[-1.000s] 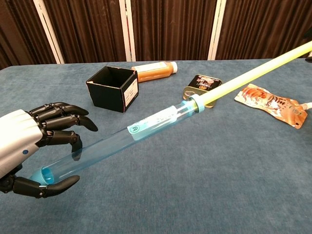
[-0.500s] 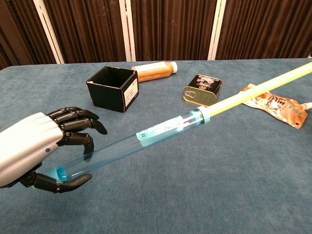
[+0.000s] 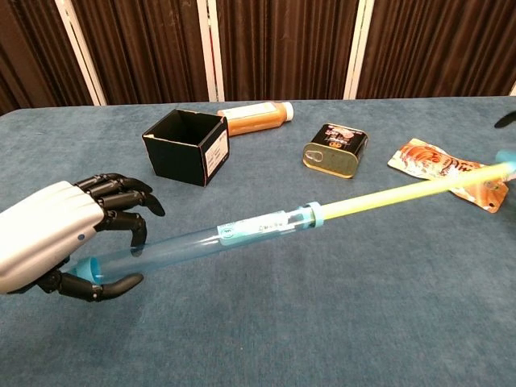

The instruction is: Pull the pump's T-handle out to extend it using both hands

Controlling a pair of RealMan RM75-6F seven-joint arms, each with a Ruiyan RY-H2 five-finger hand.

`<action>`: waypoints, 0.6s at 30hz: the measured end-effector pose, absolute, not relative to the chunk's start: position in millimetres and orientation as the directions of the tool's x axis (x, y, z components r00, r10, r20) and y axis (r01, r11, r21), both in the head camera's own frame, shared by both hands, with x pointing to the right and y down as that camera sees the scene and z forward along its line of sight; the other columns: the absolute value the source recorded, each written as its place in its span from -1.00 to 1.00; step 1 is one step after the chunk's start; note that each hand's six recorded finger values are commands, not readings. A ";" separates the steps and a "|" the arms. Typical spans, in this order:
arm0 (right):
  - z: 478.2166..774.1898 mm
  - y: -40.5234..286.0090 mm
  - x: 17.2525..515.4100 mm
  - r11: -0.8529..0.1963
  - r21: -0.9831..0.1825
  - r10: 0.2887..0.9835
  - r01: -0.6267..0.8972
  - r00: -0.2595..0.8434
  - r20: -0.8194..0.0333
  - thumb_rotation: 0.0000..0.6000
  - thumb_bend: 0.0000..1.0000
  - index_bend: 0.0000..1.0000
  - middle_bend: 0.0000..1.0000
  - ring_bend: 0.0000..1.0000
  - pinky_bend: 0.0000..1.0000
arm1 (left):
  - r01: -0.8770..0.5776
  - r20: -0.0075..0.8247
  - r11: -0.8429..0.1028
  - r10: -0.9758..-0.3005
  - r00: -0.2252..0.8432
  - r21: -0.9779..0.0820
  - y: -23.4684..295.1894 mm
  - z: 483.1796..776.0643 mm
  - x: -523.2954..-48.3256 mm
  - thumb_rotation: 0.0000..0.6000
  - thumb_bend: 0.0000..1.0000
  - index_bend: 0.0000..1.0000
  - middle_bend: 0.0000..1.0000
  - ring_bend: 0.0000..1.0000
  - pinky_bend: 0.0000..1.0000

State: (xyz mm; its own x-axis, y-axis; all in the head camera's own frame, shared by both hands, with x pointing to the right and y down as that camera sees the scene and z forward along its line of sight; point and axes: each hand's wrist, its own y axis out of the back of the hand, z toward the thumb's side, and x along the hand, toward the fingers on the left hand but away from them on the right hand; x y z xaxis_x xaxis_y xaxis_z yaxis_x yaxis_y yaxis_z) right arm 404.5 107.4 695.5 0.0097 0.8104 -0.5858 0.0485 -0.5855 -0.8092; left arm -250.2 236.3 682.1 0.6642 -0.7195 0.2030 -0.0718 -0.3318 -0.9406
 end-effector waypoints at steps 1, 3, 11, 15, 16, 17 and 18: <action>699.2 110.5 406.2 -0.595 -0.802 0.803 0.041 0.007 -0.596 1.00 -0.59 -0.76 -0.85 -0.92 -1.00 | -0.071 0.205 -0.331 -0.723 0.660 -0.941 235.2 682.4 -251.2 1.00 -0.06 0.23 -0.53 -0.72 -0.69; 706.2 119.5 408.6 -0.621 -0.784 0.784 0.019 0.010 -0.621 1.00 -0.66 -0.85 -0.88 -0.92 -1.00 | -0.065 0.216 -0.339 -0.722 0.657 -0.938 234.4 684.1 -252.7 1.00 -0.23 0.08 -0.58 -0.72 -0.69; 705.2 145.5 400.2 -0.663 -0.749 0.746 -0.012 0.080 -0.661 1.00 -0.97 -1.00 -0.99 -0.97 -1.00 | -0.001 0.310 -0.409 -0.693 0.650 -0.912 230.8 697.9 -263.0 1.00 -0.57 -0.50 -0.67 -0.72 -0.69; 683.4 155.1 389.5 -0.647 -0.763 0.754 0.002 0.149 -0.639 1.00 -1.00 -1.00 -1.00 -0.99 -1.00 | 0.036 0.373 -0.458 -0.674 0.638 -0.888 229.2 701.4 -270.9 1.00 -0.83 -0.95 -0.80 -0.75 -0.69; 677.3 157.5 387.4 -0.641 -0.767 0.758 0.009 0.163 -0.632 1.00 -1.00 -1.00 -1.00 -0.99 -1.00 | 0.048 0.385 -0.462 -0.673 0.632 -0.886 228.4 701.4 -272.6 1.00 -0.85 -0.99 -0.83 -0.75 -0.69; 670.8 160.0 385.3 -0.635 -0.772 0.762 0.016 0.177 -0.623 1.00 -1.00 -1.00 -1.00 -1.00 -1.00 | 0.059 0.395 -0.464 -0.673 0.626 -0.884 227.4 700.9 -273.9 1.00 -0.87 -1.00 -0.85 -0.76 -0.69; 661.9 163.4 382.9 -0.625 -0.780 0.769 0.028 0.193 -0.609 1.00 -1.00 -1.00 -1.00 -1.00 -1.00 | 0.068 0.403 -0.465 -0.673 0.620 -0.883 226.6 699.8 -274.6 1.00 -0.88 -1.00 -0.86 -0.76 -0.69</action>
State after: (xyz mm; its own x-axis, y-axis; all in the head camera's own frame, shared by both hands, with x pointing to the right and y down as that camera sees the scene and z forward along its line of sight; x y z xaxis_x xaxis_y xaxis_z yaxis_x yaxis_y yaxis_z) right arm 382.9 163.4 661.9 0.1933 0.7689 -0.6094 0.0280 -0.6252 -0.7799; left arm -274.6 226.6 699.8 0.6202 -0.6733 0.4026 0.0676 -0.4654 -0.8825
